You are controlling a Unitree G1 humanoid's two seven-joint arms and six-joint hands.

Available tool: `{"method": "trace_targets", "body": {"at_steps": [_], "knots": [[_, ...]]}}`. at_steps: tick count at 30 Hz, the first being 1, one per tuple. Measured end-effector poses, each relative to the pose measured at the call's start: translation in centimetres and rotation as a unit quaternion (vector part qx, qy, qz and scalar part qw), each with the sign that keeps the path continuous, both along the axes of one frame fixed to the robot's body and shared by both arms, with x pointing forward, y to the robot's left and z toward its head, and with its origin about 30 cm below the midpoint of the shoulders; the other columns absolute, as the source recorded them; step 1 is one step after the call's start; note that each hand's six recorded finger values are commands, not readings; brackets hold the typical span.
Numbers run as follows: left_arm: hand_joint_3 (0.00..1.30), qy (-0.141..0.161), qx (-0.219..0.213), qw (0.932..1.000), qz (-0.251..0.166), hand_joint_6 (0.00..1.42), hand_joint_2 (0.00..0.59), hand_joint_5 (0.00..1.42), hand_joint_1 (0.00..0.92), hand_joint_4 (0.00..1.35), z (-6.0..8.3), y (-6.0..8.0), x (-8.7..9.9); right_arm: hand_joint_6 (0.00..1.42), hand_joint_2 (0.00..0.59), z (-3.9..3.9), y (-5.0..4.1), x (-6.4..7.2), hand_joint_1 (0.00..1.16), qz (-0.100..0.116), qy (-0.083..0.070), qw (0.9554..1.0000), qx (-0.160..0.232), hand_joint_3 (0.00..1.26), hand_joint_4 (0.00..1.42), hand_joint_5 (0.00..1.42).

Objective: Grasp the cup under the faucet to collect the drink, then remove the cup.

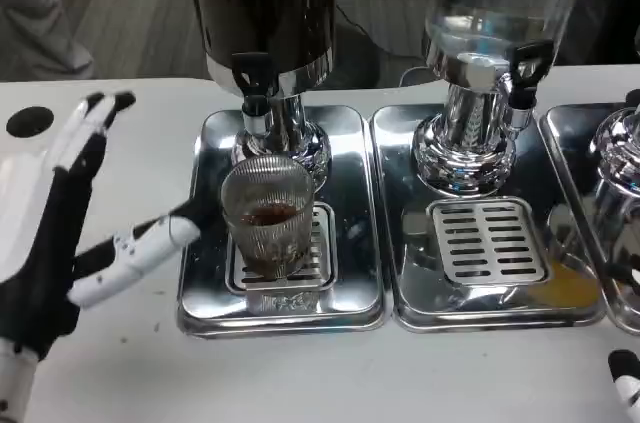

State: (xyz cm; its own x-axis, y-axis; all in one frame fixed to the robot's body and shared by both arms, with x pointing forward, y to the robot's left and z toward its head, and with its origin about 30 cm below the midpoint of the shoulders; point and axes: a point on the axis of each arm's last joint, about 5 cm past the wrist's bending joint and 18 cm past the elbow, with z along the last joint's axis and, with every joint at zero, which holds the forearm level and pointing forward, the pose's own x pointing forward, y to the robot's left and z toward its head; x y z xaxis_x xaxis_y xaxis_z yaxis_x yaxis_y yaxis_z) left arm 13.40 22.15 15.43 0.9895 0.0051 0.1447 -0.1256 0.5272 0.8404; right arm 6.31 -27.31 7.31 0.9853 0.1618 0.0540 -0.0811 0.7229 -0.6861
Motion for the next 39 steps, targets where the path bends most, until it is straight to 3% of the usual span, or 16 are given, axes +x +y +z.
{"method": "trace_targets", "body": {"at_steps": [7, 15, 22, 26, 30, 39], "knots": [[0.13, 0.026, 0.013, 0.9996, 0.001, 0.34, 0.015, 0.07, 0.000, 0.03, -1.2, 0.6, -1.7, 0.04, 0.353, 0.23, 0.14, 1.0, 0.34, 0.013, 0.005, 0.9999, 0.010, 0.15, 0.01, 0.07], [0.13, 0.043, 0.009, 0.9990, -0.005, 0.34, 0.017, 0.07, 0.000, 0.03, -2.5, 0.6, -3.6, 0.09, 0.257, 1.60, -0.32, 3.9, 0.48, 0.044, 0.006, 0.9985, 0.030, 0.16, 0.08, 0.14], [0.13, 0.050, -0.003, 0.9987, -0.006, 0.35, 0.026, 0.07, 0.000, 0.03, -3.4, 0.4, -4.9, 0.16, 0.199, 2.41, 0.10, 5.0, 0.56, 0.067, 0.005, 0.9967, 0.045, 0.13, 0.14, 0.18], [0.13, 0.063, -0.006, 0.9980, -0.005, 0.35, 0.026, 0.07, 0.000, 0.03, -3.9, 0.3, -5.7, 0.16, 0.192, 2.68, 0.59, 5.5, 0.58, 0.075, 0.007, 0.9948, 0.068, 0.12, 0.13, 0.18], [0.13, 0.066, -0.011, 0.9977, -0.007, 0.35, 0.027, 0.07, 0.000, 0.03, -4.2, 0.2, -6.4, 0.14, 0.187, 2.89, 1.05, 6.2, 0.58, 0.086, 0.018, 0.9925, 0.084, 0.12, 0.13, 0.18], [0.13, 0.076, -0.014, 0.9970, -0.011, 0.35, 0.029, 0.07, 0.000, 0.03, -5.0, -0.2, -7.5, 0.10, 0.174, 3.31, 3.23, 8.6, 0.58, 0.124, 0.041, 0.9861, 0.102, 0.12, 0.11, 0.16]]}}
